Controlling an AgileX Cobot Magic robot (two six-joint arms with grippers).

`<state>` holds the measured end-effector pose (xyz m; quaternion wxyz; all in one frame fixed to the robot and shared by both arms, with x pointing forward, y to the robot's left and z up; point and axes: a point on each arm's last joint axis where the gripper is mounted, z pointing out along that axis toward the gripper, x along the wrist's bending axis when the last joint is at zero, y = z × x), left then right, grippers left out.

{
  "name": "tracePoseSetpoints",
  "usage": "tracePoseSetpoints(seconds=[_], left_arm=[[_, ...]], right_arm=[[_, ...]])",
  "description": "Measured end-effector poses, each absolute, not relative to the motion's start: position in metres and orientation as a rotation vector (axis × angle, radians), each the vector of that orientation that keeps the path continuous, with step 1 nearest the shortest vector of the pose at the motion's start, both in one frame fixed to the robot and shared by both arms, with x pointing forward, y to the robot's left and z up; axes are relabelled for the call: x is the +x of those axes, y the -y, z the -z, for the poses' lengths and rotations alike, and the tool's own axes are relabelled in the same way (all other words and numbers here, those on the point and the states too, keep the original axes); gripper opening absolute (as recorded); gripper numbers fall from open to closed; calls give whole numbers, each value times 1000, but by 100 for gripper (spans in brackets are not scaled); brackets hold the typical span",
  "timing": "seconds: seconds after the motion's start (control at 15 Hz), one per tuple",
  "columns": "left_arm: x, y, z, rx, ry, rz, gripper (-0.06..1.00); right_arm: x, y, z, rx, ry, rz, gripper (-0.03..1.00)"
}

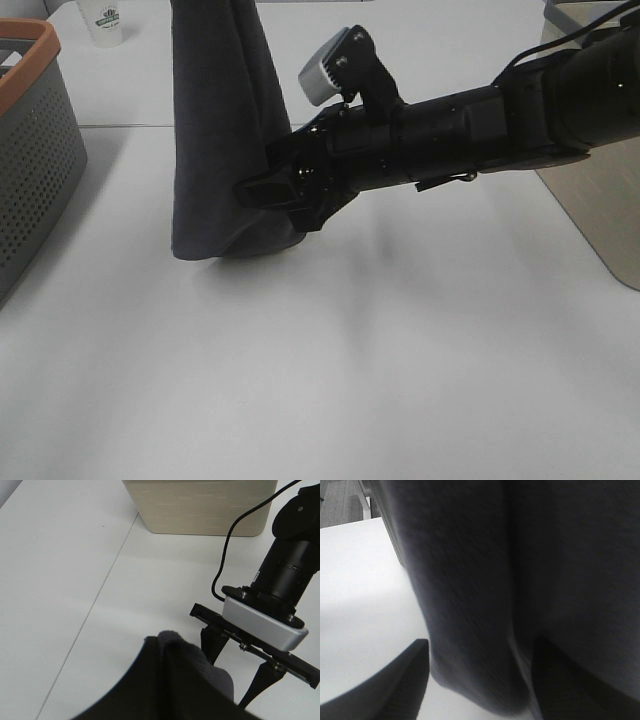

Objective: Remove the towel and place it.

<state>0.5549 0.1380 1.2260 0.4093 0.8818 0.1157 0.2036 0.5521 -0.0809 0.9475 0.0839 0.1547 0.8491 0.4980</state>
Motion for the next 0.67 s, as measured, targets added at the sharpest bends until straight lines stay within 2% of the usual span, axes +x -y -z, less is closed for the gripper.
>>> tracePoseSetpoints(seconds=[0.13,0.4,0.6,0.67], left_arm=[[555,-138,-1226,2221,-291,-513,0],[555,-139,-1226,2228,-292,-520,0],[556,-140,-1225,2250,-291,-545,0],[557,-141,-1224,2260,-293,-555,0]], right_arm=[[550,69,-942,439,-2557,-1463,58],[552,69,-940,468,-2553,-1406,43],[549,70,-938,488,-2599,-1377,42],[547,71,-938,461,-2631,-1345,46]])
